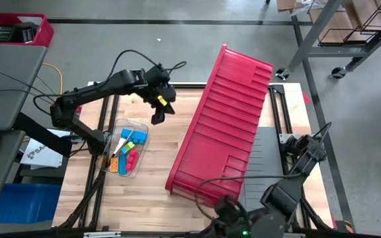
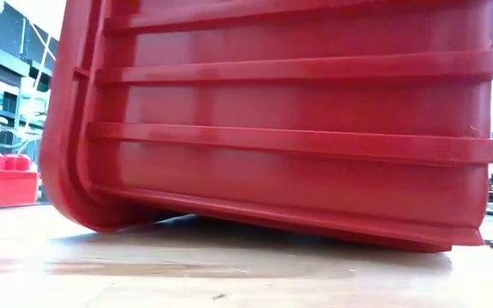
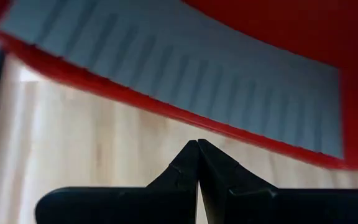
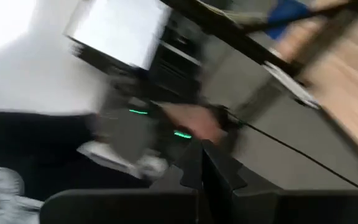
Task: Sort Items/Unsort Items
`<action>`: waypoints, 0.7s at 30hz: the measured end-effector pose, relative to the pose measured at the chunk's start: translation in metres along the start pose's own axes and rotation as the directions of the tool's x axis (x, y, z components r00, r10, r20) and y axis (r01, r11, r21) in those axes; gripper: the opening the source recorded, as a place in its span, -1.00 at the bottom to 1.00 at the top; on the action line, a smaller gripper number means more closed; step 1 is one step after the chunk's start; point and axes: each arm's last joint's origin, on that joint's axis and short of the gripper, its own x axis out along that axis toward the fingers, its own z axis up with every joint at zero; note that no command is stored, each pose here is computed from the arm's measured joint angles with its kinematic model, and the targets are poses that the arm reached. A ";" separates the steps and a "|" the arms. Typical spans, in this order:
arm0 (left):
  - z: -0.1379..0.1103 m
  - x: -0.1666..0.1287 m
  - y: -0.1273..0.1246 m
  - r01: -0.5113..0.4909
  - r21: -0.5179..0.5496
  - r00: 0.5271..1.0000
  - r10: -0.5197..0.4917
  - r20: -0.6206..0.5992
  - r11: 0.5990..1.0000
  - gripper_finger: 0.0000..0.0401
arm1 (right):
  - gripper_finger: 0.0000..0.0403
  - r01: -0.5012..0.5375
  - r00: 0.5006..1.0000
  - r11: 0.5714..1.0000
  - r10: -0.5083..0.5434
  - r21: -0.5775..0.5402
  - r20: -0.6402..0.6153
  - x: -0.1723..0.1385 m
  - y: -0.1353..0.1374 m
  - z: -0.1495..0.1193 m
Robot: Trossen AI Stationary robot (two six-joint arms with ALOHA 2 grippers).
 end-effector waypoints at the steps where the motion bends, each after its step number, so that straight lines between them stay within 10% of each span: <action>1: 0.000 -0.001 -0.006 0.015 0.013 1.000 -0.015 -0.012 1.000 -1.00 | -1.00 0.032 0.999 0.999 -0.032 0.002 -0.019 0.003 -0.005 -0.001; 13: 0.017 0.016 -0.066 0.130 0.145 0.991 -0.131 -0.005 0.981 -1.00 | -1.00 0.335 0.932 0.939 -0.319 0.073 -0.169 -0.017 -0.030 -0.018; 21: 0.025 0.020 -0.092 0.165 0.198 0.983 -0.177 0.044 0.966 -1.00 | -1.00 0.500 0.855 0.849 -0.515 0.168 0.060 -0.037 -0.046 -0.011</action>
